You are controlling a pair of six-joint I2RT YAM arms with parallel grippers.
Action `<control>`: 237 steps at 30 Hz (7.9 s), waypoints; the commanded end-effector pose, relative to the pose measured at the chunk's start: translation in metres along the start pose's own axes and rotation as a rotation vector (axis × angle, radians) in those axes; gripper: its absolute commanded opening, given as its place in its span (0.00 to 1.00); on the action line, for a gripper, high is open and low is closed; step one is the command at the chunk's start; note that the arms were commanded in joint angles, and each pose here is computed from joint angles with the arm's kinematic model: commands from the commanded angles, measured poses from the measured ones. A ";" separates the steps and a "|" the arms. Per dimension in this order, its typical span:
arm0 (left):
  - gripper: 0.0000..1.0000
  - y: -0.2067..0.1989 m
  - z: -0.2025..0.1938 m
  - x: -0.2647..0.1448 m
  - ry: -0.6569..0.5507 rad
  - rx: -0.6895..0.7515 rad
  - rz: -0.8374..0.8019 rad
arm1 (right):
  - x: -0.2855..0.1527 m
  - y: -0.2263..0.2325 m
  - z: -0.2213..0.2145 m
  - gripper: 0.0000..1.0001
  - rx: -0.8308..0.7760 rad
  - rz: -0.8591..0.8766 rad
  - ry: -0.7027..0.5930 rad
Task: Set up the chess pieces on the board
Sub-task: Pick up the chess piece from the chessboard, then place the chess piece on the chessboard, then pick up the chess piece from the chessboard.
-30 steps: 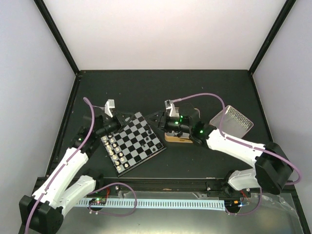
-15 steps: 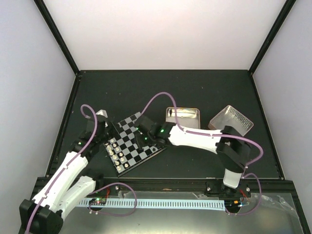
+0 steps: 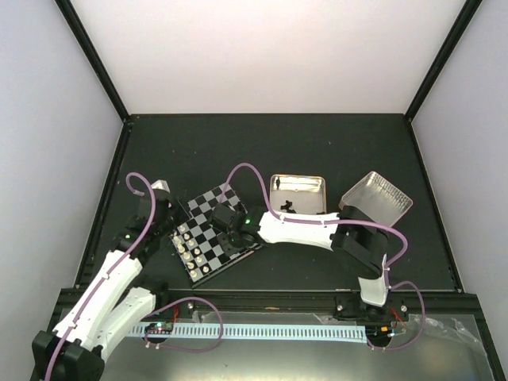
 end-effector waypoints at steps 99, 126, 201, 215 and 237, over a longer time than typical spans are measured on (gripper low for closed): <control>0.04 -0.038 -0.004 0.188 0.318 0.312 0.187 | -0.085 -0.055 0.058 0.14 0.115 0.064 -0.375; 0.19 -0.026 -0.025 0.193 0.345 0.381 0.275 | -0.085 -0.048 0.055 0.14 0.125 0.124 -0.356; 0.66 0.009 -0.002 0.011 0.094 0.141 0.042 | 0.049 0.007 0.009 0.15 -0.117 -0.007 0.010; 0.67 0.008 -0.004 0.003 0.092 0.120 0.008 | 0.048 0.001 -0.002 0.22 -0.125 -0.038 0.053; 0.78 -0.040 -0.010 -0.043 0.162 0.112 -0.336 | -0.042 0.023 0.058 0.11 -0.161 0.208 -0.472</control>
Point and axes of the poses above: each gripper's point midway between its finger pads, its own x axis out along the fingers, its own y axis along the line the jaws close on, z = x × y, the point moved 3 cm from there along -x, back along the fingers, and after that the axes turned 9 degrees about x, right-handed, at the moved point
